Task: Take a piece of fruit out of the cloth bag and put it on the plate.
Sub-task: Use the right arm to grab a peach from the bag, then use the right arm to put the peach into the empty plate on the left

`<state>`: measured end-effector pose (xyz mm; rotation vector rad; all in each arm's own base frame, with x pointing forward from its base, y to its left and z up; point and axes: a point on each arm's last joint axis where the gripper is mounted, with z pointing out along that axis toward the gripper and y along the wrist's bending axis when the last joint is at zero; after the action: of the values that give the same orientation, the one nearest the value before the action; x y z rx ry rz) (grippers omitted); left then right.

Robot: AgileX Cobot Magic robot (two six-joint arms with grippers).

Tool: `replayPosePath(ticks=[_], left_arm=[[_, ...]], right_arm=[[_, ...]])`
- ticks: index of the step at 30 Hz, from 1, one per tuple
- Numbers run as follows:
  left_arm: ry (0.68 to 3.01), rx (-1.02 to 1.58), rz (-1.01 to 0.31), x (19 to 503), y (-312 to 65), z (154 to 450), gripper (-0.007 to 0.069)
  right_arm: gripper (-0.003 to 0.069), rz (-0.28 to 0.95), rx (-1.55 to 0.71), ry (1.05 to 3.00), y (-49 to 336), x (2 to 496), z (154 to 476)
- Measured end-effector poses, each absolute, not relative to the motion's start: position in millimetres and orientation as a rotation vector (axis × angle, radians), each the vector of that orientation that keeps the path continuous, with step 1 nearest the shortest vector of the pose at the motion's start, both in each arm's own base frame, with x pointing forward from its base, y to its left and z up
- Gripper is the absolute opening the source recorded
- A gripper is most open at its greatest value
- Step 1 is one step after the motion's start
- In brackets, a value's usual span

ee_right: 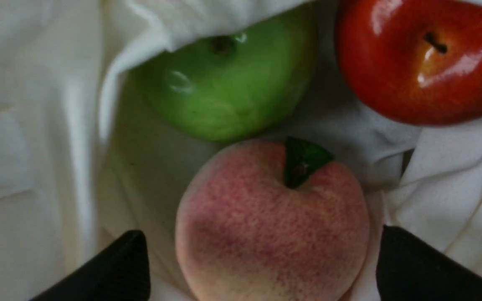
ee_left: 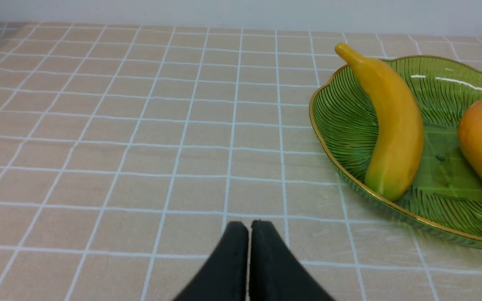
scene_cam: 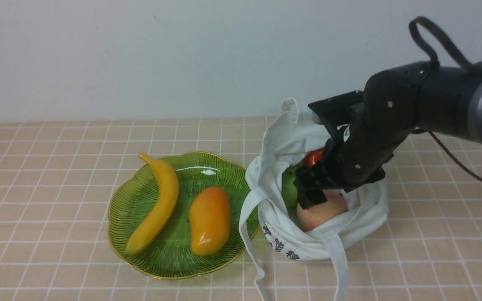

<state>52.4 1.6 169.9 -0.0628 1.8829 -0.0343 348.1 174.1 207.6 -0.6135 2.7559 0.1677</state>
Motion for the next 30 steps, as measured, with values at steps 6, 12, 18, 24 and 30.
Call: replayPosePath(ticks=[6, 12, 18, 24, 30], left_arm=[[1.883, -0.063, -0.034, 52, 2, 170, -0.0008], [1.883, -0.063, -0.034, 52, 2, 170, -0.0008], [1.883, -0.063, -0.034, 52, 2, 170, -0.0008], [1.883, -0.063, -0.034, 52, 2, 170, -0.0008], [1.883, -0.063, -0.034, 52, 2, 170, -0.0008]], right_arm=[[0.0691, 0.16, -0.577, 2.811, 177, 353, 186], [0.0652, 0.162, -0.575, 2.81, 178, 355, 184], [0.061, 0.145, -0.591, 2.839, 178, 356, 189], [0.061, 0.098, -0.626, 2.846, 179, 364, 224], [0.061, 0.125, -0.575, 2.726, 176, 360, 297]])
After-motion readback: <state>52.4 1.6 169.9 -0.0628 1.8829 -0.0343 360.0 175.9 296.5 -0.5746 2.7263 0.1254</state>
